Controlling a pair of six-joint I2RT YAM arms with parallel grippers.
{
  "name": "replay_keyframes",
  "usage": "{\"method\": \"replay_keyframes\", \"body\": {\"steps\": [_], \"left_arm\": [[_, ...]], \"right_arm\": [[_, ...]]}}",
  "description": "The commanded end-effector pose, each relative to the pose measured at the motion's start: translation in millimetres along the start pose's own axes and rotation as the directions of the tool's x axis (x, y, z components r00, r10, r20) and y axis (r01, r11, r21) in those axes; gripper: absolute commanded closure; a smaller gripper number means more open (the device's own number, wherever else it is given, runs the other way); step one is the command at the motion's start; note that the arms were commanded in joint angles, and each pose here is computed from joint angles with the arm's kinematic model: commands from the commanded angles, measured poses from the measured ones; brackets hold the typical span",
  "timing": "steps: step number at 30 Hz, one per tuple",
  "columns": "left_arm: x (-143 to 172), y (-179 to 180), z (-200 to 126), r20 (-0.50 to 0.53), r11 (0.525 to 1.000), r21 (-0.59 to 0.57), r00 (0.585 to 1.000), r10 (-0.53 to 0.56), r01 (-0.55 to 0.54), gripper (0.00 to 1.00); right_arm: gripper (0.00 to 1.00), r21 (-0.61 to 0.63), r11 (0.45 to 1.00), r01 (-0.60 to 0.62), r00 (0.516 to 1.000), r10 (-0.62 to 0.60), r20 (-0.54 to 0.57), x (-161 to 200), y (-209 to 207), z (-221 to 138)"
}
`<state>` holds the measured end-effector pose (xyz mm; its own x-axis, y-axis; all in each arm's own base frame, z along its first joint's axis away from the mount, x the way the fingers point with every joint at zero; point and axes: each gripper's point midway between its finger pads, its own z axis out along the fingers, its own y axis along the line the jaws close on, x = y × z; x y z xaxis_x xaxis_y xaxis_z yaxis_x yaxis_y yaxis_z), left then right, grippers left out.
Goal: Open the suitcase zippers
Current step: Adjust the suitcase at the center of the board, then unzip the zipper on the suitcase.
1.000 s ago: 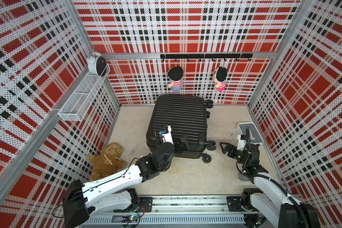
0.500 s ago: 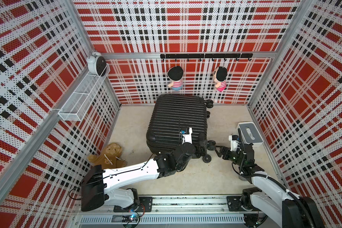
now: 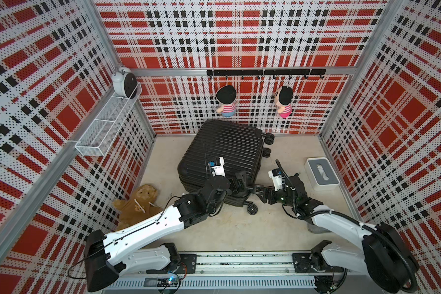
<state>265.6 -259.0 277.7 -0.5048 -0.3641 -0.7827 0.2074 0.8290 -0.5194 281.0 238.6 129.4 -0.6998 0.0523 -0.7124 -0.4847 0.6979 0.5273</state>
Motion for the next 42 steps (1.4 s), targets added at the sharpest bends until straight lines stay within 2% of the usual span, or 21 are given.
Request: {"method": "replay_keyframes", "body": {"steps": [1, 6, 9, 11, 17, 20, 23, 27, 35, 37, 40, 42], "left_arm": [[12.8, 25.6, -0.3, -0.034, 0.997, -0.070, 0.999, 0.027, -0.029, 0.02], [8.5, 47.7, -6.4, -0.025, 0.995, -0.095, 1.000, -0.015, 0.012, 0.02], [0.0, 60.3, -7.9, -0.013, 0.994, -0.107, 0.999, -0.029, 0.027, 0.02], [-7.6, 70.9, -8.2, -0.002, 0.991, -0.131, 1.000, -0.029, 0.028, 0.02], [-48.5, 119.5, -11.8, 0.066, 0.971, -0.234, 0.997, -0.039, 0.053, 0.02], [-77.6, 147.2, -18.9, 0.133, 0.959, -0.268, 0.989, -0.064, 0.098, 0.02], [-105.0, 172.8, -28.1, 0.205, 0.946, -0.295, 0.976, -0.078, 0.138, 0.02], [-129.7, 207.4, -36.0, 0.279, 0.926, -0.325, 0.955, -0.102, 0.194, 0.02], [-125.3, 233.4, -29.3, 0.270, 0.917, -0.326, 0.952, -0.144, 0.231, 0.02], [-125.1, 233.5, -29.2, 0.270, 0.917, -0.327, 0.952, -0.143, 0.231, 0.02], [-126.4, 234.5, -30.9, 0.276, 0.914, -0.333, 0.951, -0.140, 0.231, 0.02], [-126.0, 235.5, -31.2, 0.277, 0.912, -0.338, 0.951, -0.138, 0.231, 0.02]], "right_arm": [[0.26, -0.044, 0.997, 0.061, 0.993, -0.056, 0.108, -26.8, 18.0, 9.4], [0.23, 0.021, 0.984, 0.177, 0.961, -0.177, 0.212, -9.7, 2.6, -12.4], [0.17, 0.054, 0.977, 0.206, 0.950, -0.213, 0.230, -4.9, -2.0, -21.0], [0.17, 0.038, 0.974, 0.222, 0.946, -0.225, 0.232, -0.1, -0.1, -20.8], [0.31, 0.037, 0.944, 0.328, 0.907, -0.326, 0.268, 18.0, 11.9, -17.9], [0.38, 0.044, 0.936, 0.350, 0.886, -0.346, 0.308, 17.2, 13.2, -19.3], [0.41, 0.040, 0.921, 0.388, 0.863, -0.378, 0.334, 16.3, 22.0, -17.4], [0.49, 0.028, 0.896, 0.442, 0.836, -0.423, 0.348, 14.8, 33.8, -7.4], [0.51, -0.006, 0.876, 0.482, 0.815, -0.445, 0.372, 18.2, 41.0, 9.1], [0.53, -0.012, 0.876, 0.482, 0.815, -0.443, 0.374, 19.4, 41.4, 12.5], [0.62, -0.041, 0.871, 0.489, 0.814, -0.439, 0.381, 21.1, 45.9, 17.1], [0.63, -0.057, 0.869, 0.492, 0.814, -0.436, 0.384, 22.5, 48.4, 19.6]]}}
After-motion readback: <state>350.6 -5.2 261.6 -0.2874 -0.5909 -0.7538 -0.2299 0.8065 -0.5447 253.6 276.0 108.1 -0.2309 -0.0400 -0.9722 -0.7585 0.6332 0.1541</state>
